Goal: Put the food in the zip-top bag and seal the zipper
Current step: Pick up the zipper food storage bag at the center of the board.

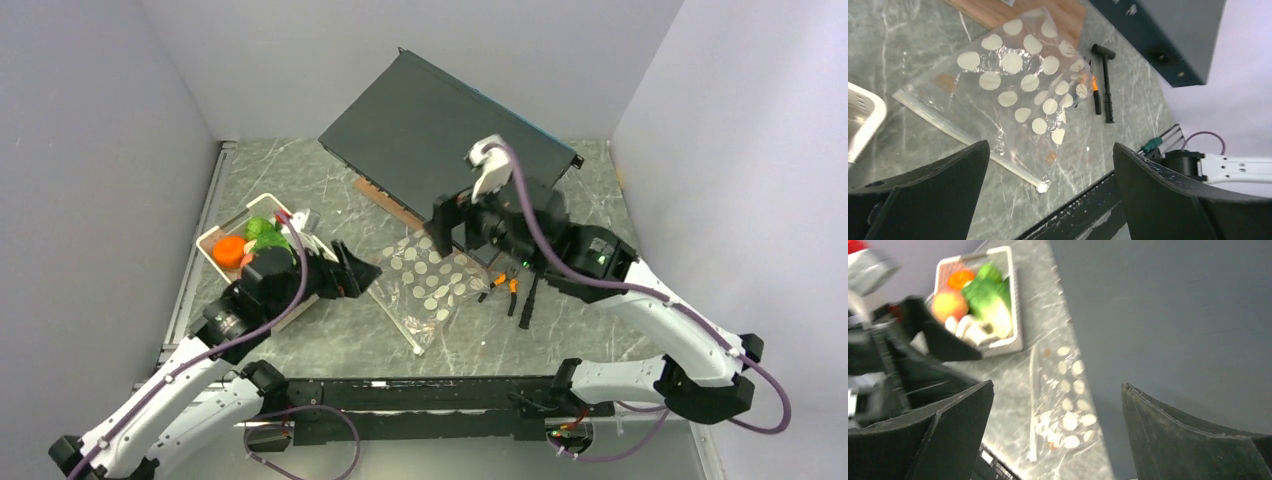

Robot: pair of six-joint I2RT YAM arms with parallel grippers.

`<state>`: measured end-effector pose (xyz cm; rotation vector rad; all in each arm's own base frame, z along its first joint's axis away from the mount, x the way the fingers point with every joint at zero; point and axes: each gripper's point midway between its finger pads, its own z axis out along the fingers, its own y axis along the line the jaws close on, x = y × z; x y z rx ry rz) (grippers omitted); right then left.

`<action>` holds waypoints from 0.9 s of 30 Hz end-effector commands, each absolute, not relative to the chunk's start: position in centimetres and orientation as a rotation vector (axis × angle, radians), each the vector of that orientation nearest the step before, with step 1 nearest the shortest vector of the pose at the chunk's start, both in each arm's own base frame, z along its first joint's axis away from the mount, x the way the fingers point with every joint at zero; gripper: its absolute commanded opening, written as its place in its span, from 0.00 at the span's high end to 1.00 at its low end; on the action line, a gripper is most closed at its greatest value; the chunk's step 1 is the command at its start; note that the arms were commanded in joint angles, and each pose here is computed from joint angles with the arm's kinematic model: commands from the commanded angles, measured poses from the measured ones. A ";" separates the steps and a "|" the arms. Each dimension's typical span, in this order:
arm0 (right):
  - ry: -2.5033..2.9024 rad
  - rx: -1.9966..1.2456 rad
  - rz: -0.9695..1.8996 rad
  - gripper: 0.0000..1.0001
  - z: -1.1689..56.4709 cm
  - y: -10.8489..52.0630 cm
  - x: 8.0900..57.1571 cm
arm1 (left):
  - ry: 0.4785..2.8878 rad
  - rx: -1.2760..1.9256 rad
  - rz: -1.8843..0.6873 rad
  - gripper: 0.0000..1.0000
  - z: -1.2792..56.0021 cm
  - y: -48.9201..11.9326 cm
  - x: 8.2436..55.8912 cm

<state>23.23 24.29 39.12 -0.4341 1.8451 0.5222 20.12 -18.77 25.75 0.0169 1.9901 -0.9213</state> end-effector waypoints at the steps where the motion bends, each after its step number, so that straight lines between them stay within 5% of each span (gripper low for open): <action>1: 1.752 -0.413 0.591 0.00 41.1 25.6 20.8 | 1.905 -0.180 -0.963 0.01 23.7 -20.4 20.5; 11: 1.723 -0.455 0.657 0.00 40.7 26.2 18.7 | 2.090 -0.570 -0.728 0.01 11.6 -23.5 18.0; 18: 1.701 -0.438 0.665 0.00 40.9 24.5 18.1 | 2.017 -0.744 -0.786 0.01 8.4 -24.6 18.3; 27: 1.682 -0.447 0.695 0.00 40.8 23.6 17.3 | 1.913 -0.823 -0.868 0.19 7.2 -24.5 19.1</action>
